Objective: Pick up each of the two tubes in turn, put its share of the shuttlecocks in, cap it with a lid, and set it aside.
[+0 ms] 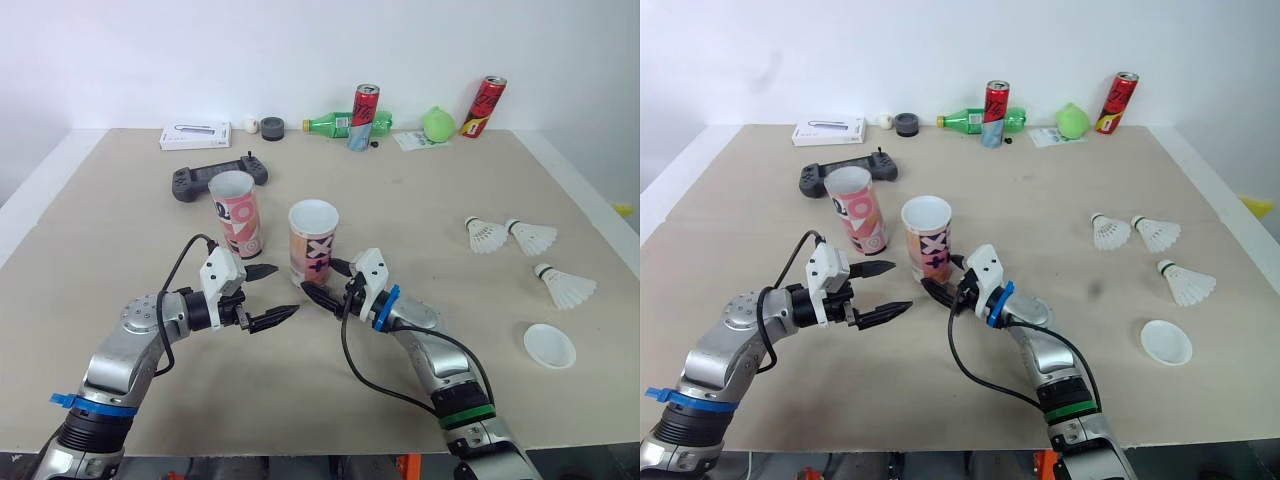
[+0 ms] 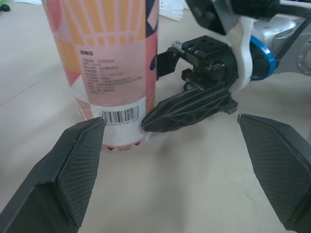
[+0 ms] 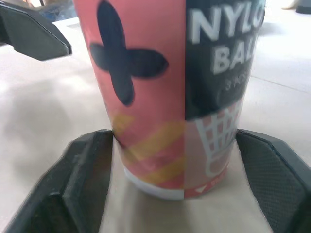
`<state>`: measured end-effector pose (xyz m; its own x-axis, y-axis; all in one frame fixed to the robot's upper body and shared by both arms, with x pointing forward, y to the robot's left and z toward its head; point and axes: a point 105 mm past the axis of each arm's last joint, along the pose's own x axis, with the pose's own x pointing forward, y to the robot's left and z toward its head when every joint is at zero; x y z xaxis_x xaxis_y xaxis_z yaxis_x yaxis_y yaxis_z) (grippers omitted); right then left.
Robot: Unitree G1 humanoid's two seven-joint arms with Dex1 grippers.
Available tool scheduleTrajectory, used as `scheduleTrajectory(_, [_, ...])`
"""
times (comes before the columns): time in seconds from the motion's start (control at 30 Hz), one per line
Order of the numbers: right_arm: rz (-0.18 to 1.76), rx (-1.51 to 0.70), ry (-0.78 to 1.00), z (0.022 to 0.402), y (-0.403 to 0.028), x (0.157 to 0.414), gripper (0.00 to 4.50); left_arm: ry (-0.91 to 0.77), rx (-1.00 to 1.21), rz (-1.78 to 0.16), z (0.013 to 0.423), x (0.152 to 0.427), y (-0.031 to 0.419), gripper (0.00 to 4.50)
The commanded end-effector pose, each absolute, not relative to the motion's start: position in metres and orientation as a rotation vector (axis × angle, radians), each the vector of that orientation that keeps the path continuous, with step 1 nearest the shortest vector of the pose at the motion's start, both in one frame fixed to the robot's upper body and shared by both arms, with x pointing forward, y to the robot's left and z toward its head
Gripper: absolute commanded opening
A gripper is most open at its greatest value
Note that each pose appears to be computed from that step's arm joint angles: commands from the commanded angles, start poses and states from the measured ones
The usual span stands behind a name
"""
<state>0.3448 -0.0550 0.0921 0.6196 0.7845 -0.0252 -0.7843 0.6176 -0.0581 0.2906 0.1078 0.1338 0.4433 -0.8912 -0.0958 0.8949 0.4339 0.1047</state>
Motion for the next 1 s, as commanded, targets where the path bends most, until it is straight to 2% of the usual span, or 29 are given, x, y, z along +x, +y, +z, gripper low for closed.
scheduleTrajectory(0.03, [0.910, -0.067, -0.063, 0.106, -0.052, 0.347, 2.30, -0.012, 0.161, -1.112, 0.139, 0.289, 0.106, 4.50])
scheduleTrajectory(0.3, [0.934, -0.101, -0.082, 0.106, -0.055, 0.341, 2.30, -0.014, 0.161, -1.103, 0.136, 0.289, 0.108, 4.50])
scheduleTrajectory(0.4, [0.952, -0.095, -0.069, 0.106, -0.060, 0.341, 3.20, -0.015, 0.164, -1.102, 0.136, 0.290, 0.109, 4.50])
scheduleTrajectory(0.47, [0.948, -0.092, -0.071, 0.108, -0.062, 0.345, 4.27, -0.015, 0.166, -1.103, 0.136, 0.290, 0.109, 4.50])
scheduleTrajectory(0.5, [0.953, -0.085, -0.076, 0.111, -0.061, 0.346, 4.47, -0.016, 0.166, -1.104, 0.136, 0.290, 0.109, 4.50])
scheduleTrajectory(1.0, [1.153, -0.094, -0.050, 0.125, -0.020, 0.377, 4.47, -0.018, 0.177, -1.104, 0.139, 0.288, 0.111, 4.50])
